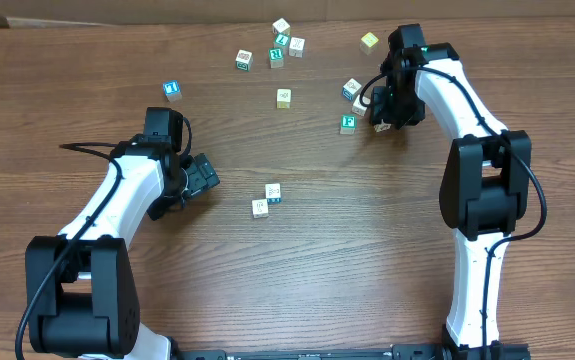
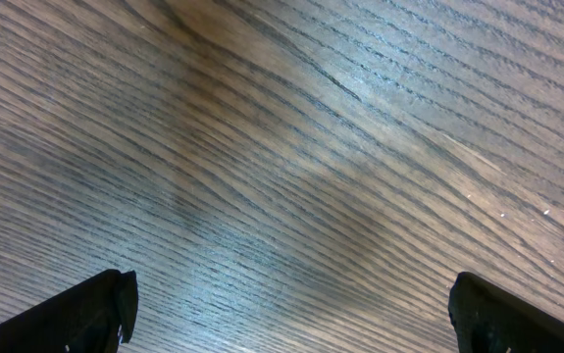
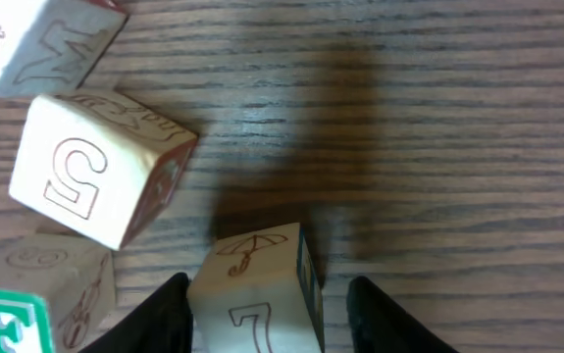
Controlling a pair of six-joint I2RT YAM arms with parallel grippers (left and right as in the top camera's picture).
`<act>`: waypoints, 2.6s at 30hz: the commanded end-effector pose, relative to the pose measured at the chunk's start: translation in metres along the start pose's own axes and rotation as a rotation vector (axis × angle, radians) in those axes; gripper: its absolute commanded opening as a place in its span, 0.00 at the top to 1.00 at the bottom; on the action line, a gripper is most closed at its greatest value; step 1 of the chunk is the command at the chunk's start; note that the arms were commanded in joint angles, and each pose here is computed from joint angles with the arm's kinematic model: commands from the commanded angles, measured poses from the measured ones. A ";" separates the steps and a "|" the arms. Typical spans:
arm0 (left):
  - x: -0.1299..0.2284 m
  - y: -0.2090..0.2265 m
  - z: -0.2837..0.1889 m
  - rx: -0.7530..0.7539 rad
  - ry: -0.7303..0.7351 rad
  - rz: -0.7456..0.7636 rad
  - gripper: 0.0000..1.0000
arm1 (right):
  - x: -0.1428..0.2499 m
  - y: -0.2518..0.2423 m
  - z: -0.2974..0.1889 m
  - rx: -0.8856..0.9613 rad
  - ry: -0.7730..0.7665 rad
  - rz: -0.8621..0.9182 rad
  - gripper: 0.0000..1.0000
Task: Form a circle
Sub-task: 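Lower the right gripper onto the block with 7 and grasp it, then carry the 7 block toward the placed blocks with the right gripper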
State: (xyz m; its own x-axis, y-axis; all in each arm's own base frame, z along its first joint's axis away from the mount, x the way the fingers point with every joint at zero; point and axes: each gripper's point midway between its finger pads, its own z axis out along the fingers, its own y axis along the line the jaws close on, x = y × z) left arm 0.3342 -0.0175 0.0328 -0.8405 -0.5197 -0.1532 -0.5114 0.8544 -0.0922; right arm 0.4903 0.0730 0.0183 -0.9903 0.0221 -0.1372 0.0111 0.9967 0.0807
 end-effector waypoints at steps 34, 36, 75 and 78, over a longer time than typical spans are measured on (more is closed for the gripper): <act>-0.003 -0.003 -0.001 0.006 -0.001 -0.016 0.00 | 0.005 0.005 -0.132 -0.007 -0.154 0.040 0.80; -0.003 -0.003 -0.001 0.006 -0.001 -0.016 0.00 | 0.013 0.007 -0.160 -0.023 -0.179 0.066 0.81; -0.003 -0.003 -0.001 0.006 -0.001 -0.016 0.00 | 0.219 0.138 -0.050 -0.025 0.189 0.034 0.81; -0.003 -0.003 -0.001 0.006 -0.001 -0.016 0.00 | 0.220 0.137 -0.047 -0.020 0.186 0.051 0.81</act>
State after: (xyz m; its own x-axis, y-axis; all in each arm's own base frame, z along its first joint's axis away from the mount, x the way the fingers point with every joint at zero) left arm 0.3341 -0.0175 0.0328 -0.8406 -0.5196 -0.1531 -0.5115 0.8544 -0.0916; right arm 0.2674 0.2143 0.0473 -0.9978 0.0230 0.0620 0.0305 0.9921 0.1220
